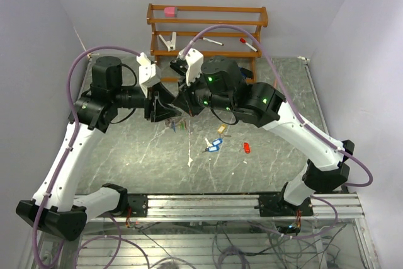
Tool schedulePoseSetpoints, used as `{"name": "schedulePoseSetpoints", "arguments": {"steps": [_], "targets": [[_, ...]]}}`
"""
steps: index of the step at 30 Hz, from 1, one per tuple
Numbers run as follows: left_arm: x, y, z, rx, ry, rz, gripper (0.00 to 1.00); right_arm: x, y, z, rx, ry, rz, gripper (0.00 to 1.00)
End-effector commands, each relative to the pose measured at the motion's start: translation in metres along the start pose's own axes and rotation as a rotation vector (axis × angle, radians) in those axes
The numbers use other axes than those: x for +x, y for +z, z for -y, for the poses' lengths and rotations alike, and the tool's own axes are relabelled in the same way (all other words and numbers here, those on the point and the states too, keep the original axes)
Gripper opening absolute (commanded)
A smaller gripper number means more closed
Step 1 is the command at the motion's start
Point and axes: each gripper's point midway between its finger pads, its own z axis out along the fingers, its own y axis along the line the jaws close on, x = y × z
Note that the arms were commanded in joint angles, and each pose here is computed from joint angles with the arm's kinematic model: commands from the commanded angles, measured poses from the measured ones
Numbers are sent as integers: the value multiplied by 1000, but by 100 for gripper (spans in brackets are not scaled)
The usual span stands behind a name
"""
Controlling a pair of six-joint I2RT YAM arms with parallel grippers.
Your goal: Put the keys on the keyring
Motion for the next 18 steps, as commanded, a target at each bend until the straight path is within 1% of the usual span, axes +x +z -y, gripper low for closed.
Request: {"name": "schedulePoseSetpoints", "arguments": {"steps": [1, 4, 11, 14, 16, 18], "targets": [[-12, -3, 12, 59, 82, 42, 55, -22, -13, -7, -25, -4, 73, 0], [-12, -4, 13, 59, 100, 40, 50, -22, -15, -7, -29, -1, 80, 0], [-10, -2, 15, 73, 94, 51, 45, -26, -20, -10, -43, 9, 110, 0], [-7, -1, 13, 73, 89, 47, 41, -26, -22, -10, -44, 7, 111, 0], [-5, 0, 12, 71, 81, 46, 40, -26, -23, -9, -40, 6, 113, 0], [-2, 0, 11, 66, 79, 42, 36, -26, -24, -9, -40, 6, 115, 0]]}}
